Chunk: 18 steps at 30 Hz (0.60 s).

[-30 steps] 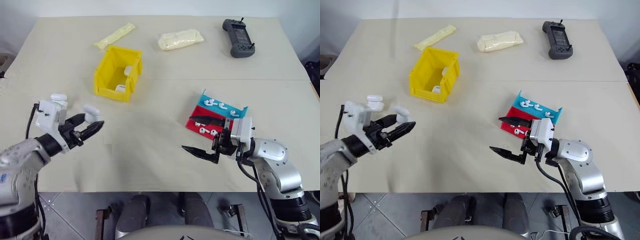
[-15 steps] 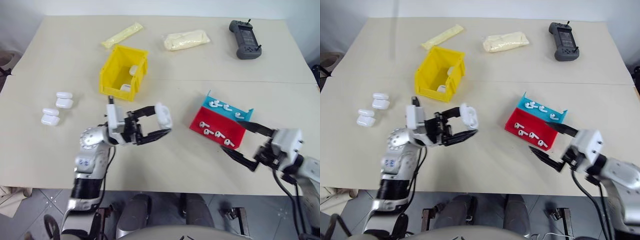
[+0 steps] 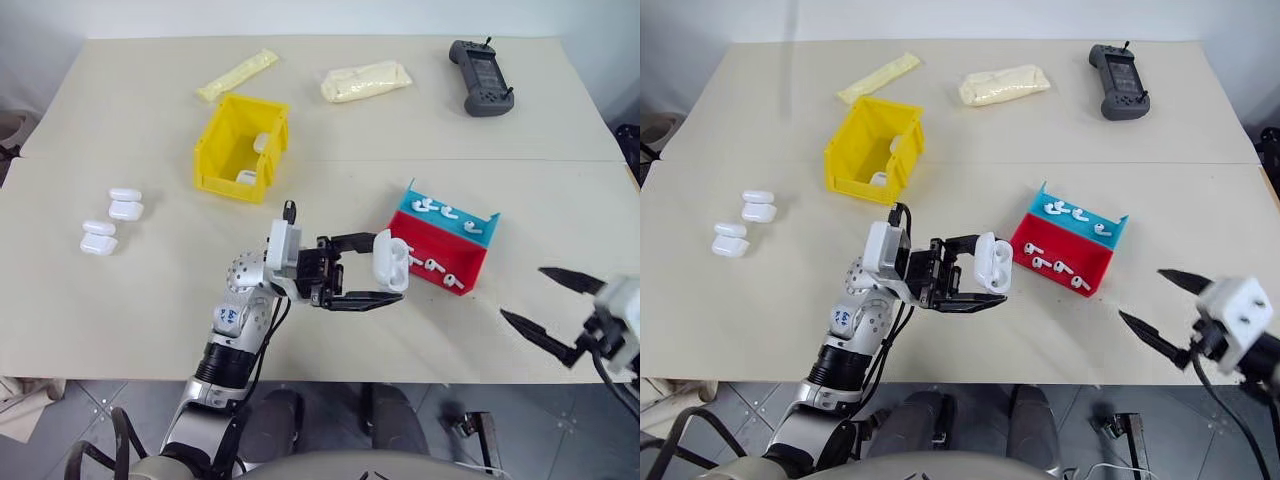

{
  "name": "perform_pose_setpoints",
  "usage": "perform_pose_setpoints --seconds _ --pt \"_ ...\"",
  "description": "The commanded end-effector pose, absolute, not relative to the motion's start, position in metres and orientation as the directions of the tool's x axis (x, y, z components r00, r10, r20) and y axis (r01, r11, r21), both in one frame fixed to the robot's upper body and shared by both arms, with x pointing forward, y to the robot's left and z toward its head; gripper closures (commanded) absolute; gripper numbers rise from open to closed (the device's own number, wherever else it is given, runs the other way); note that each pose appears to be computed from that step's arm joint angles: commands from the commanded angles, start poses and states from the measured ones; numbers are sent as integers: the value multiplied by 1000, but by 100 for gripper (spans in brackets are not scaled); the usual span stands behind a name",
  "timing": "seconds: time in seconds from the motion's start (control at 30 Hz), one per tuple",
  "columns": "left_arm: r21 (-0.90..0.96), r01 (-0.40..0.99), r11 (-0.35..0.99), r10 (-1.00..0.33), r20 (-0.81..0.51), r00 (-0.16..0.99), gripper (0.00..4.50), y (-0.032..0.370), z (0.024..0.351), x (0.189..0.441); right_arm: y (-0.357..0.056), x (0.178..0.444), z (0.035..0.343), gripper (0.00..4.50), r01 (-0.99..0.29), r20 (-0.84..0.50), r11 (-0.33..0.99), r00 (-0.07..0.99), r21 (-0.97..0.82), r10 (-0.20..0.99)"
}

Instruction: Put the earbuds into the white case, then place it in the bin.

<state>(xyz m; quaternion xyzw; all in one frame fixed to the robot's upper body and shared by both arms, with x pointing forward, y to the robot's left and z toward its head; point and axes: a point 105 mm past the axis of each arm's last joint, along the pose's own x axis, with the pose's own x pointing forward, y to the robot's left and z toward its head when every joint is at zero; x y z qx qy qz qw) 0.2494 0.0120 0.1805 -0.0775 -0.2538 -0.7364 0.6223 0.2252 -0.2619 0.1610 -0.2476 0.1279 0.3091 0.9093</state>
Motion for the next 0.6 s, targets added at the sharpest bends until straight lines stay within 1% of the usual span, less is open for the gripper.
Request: perform_pose_setpoints --seconds 0.03,0.17,0.23,0.33,0.4,0.53,0.6 --pt "286 952 -108 -873 431 -229 171 16 180 244 -243 237 171 0 -652 -485 677 739 -340 468" --pt "283 952 -119 -880 414 -233 171 17 176 240 -222 243 169 0 -716 -630 646 636 -265 446" --pt "284 952 -114 -886 405 -227 171 17 174 240 -210 248 167 0 -733 -666 636 601 -240 442" --pt "285 953 -99 -889 405 -214 171 18 173 239 -199 258 164 0 -741 -703 631 575 -230 419" --pt "284 954 -92 -891 404 -207 171 19 172 239 -200 263 160 0 -743 -743 612 566 -271 359" --pt "287 954 -84 -895 399 -199 171 19 172 238 -202 270 154 0 -750 -781 587 549 -304 297" --pt "290 954 -81 -897 397 -196 171 19 172 238 -202 272 152 41 -753 -791 577 545 -317 277"
